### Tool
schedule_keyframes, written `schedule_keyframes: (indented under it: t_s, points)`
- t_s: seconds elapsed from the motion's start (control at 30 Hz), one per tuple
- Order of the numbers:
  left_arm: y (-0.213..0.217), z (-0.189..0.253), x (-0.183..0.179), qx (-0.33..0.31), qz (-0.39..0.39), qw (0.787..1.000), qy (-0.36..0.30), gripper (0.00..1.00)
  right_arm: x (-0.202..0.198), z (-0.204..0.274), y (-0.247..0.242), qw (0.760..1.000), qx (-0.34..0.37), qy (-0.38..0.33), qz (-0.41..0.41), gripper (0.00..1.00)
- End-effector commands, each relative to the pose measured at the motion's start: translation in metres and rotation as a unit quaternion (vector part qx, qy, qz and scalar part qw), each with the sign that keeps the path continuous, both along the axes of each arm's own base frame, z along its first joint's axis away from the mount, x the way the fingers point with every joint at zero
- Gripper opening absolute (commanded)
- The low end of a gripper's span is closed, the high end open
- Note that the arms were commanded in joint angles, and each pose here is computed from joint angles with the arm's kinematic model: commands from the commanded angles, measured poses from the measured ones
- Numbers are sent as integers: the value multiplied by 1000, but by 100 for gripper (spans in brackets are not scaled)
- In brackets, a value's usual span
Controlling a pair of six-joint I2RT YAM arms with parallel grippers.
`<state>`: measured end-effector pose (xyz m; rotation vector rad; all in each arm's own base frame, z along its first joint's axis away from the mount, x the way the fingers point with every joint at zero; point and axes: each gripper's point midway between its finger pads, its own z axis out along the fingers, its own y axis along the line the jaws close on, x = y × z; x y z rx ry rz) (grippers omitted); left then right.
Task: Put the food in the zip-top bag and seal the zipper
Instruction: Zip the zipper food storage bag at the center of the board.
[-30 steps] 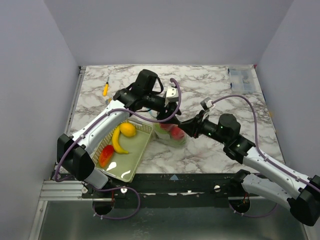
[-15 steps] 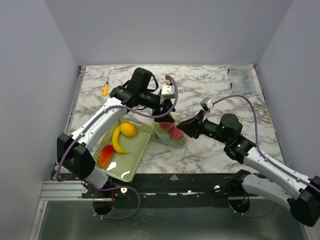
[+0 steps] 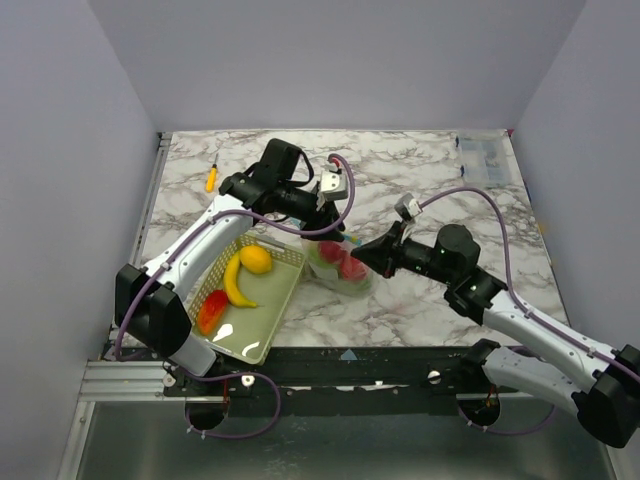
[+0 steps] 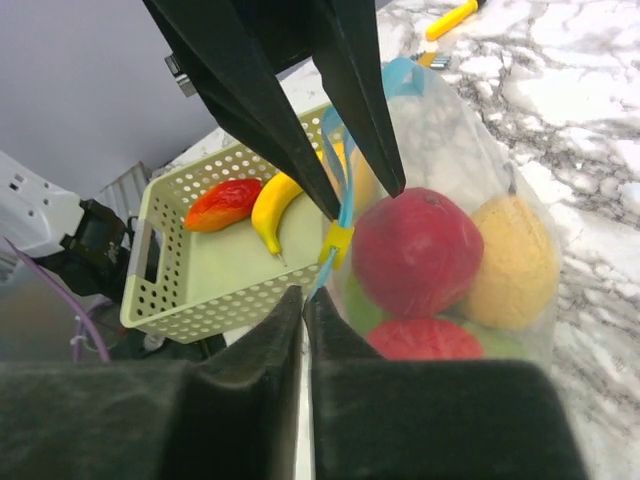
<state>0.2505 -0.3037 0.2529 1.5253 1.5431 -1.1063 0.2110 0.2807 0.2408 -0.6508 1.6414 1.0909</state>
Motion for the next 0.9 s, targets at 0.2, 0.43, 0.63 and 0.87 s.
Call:
schedule_keyframes:
  t_s: [0.2, 0.43, 0.63, 0.87]
  points:
    - [-4, 9, -9, -18, -32, 999, 10, 0, 9, 23, -16, 995, -55, 60, -59, 39]
    - [-4, 14, -11, -23, -37, 999, 11, 0, 24, 36, -30, 977, -136, 116, -113, 42]
    - [-6, 21, -15, -35, -45, 998, 15, 0, 22, 40, -25, 973, -169, 131, -89, 39]
    - [-6, 22, -16, -38, -48, 998, 19, 0, 13, 50, -9, 980, -158, 119, -29, 36]
